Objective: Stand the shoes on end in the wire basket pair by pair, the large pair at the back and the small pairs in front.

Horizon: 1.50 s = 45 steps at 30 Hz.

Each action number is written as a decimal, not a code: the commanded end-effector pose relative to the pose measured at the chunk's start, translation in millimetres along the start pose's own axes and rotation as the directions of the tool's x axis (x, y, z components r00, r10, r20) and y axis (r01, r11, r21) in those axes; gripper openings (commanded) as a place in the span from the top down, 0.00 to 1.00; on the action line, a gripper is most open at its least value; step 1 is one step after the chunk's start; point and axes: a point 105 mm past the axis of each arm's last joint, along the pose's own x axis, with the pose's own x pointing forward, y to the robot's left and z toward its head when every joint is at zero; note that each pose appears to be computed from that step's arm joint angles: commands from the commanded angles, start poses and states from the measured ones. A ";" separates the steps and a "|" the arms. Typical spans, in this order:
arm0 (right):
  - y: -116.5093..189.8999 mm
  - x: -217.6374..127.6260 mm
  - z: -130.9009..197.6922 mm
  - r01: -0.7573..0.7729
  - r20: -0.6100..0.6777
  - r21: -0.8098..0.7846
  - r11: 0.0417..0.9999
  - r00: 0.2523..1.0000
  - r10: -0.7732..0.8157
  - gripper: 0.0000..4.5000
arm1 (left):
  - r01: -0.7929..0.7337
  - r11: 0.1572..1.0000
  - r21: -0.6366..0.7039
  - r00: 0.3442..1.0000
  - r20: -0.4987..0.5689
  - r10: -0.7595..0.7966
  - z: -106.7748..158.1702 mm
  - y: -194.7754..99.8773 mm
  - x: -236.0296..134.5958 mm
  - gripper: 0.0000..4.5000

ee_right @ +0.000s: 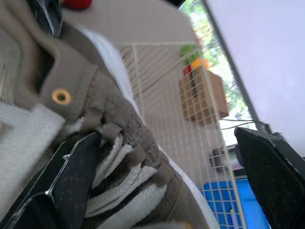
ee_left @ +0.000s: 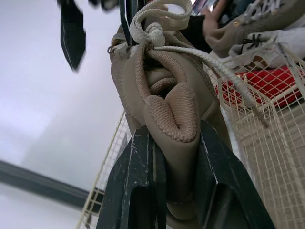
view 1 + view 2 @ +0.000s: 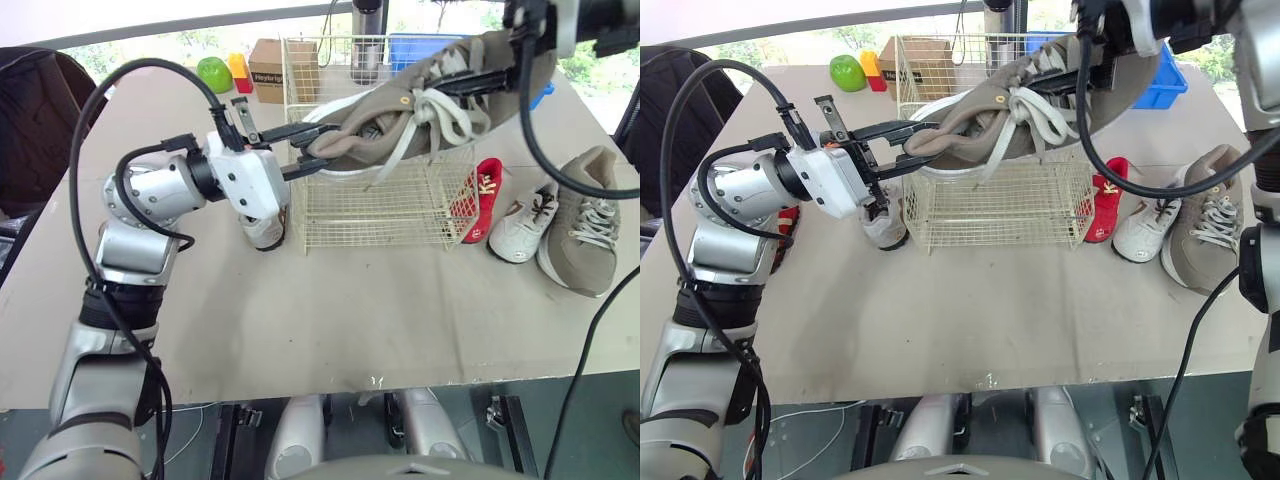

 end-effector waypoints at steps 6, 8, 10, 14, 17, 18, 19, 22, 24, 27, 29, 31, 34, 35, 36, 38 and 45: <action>9.7 0.0 -23.0 -0.129 -0.141 -0.072 0.989 0.983 0.118 0.62 | -0.050 0.980 0.194 0.994 0.106 0.030 14.2 18.2 1.4 0.90; 11.1 -2.0 -21.9 -0.134 -0.137 -0.075 0.988 0.983 0.123 0.79 | -0.057 0.975 0.213 0.994 0.105 0.035 13.4 20.8 0.7 0.90; 11.5 -3.5 -20.8 -0.132 -0.132 -0.070 0.989 0.984 0.122 0.97 | -0.068 0.970 0.232 0.993 0.108 0.044 14.1 23.2 0.5 0.90; 4.1 -7.0 -17.5 -0.043 -0.069 -0.009 0.999 0.997 0.042 1.00 | -0.189 0.980 -0.060 0.970 0.145 0.196 16.4 43.3 -7.3 0.59; -10.2 -17.0 -5.5 0.084 0.054 0.164 0.983 0.994 -0.094 1.00 | -0.220 0.571 -0.791 0.916 0.033 0.399 2.4 60.9 -17.5 0.28; -15.8 -20.5 0.2 0.117 0.100 0.248 0.962 0.984 -0.145 1.00 | -0.162 0.383 -0.910 0.910 0.013 0.415 4.6 61.0 -19.9 0.19; -19.0 -24.5 5.9 0.134 0.144 0.318 0.939 0.972 -0.187 1.00 | -0.114 0.239 -0.964 0.908 -0.004 0.418 6.8 58.8 -25.2 0.10; -22.7 -29.8 19.0 0.164 0.229 0.515 0.841 0.919 -0.320 1.00 | -0.072 0.053 -0.996 0.935 -0.049 0.352 12.1 29.6 -36.6 0.10; -18.2 -23.9 25.0 0.176 0.250 0.582 0.794 0.890 -0.382 1.00 | -0.043 -0.074 -0.996 0.919 -0.069 0.389 17.9 18.7 -32.0 0.10; -6.1 -8.7 31.5 0.174 0.264 0.663 0.728 0.856 -0.445 1.00 | -0.057 -0.150 -0.987 0.927 -0.108 0.358 19.8 -4.1 -3.1 0.10; 3.0 -1.6 37.2 0.150 0.282 0.693 0.705 0.844 -0.457 1.00 | -0.104 -0.171 -0.980 0.918 -0.161 0.362 11.1 -8.8 13.2 0.10; 10.6 2.9 39.0 0.139 0.283 0.709 0.691 0.842 -0.459 1.00 | -0.101 -0.205 -0.973 0.892 -0.180 0.415 6.1 0.4 22.4 0.10; 20.2 7.2 39.7 0.135 0.274 0.717 0.684 0.848 -0.454 1.00 | -0.072 -0.227 -0.971 0.882 -0.168 0.441 3.5 9.5 27.3 0.10; 22.4 7.2 39.0 0.133 0.272 0.722 0.679 0.848 -0.456 1.00 | -0.076 -0.229 -0.970 0.884 -0.172 0.435 -0.3 10.6 26.5 0.10; 23.8 7.3 38.6 0.135 0.268 0.727 0.673 0.847 -0.459 1.00 | -0.084 -0.227 -0.970 0.890 -0.175 0.420 -3.7 10.3 25.3 0.21; 24.9 6.2 38.5 0.134 0.265 0.740 0.660 0.843 -0.468 1.00 | -0.084 -0.213 -0.974 0.899 -0.166 0.405 -5.7 11.9 24.6 0.37; 33.3 15.4 51.8 0.099 0.284 0.758 0.645 0.840 -0.462 1.00 | -0.154 -0.189 -0.970 0.893 -0.219 0.394 -23.7 17.1 31.2 0.99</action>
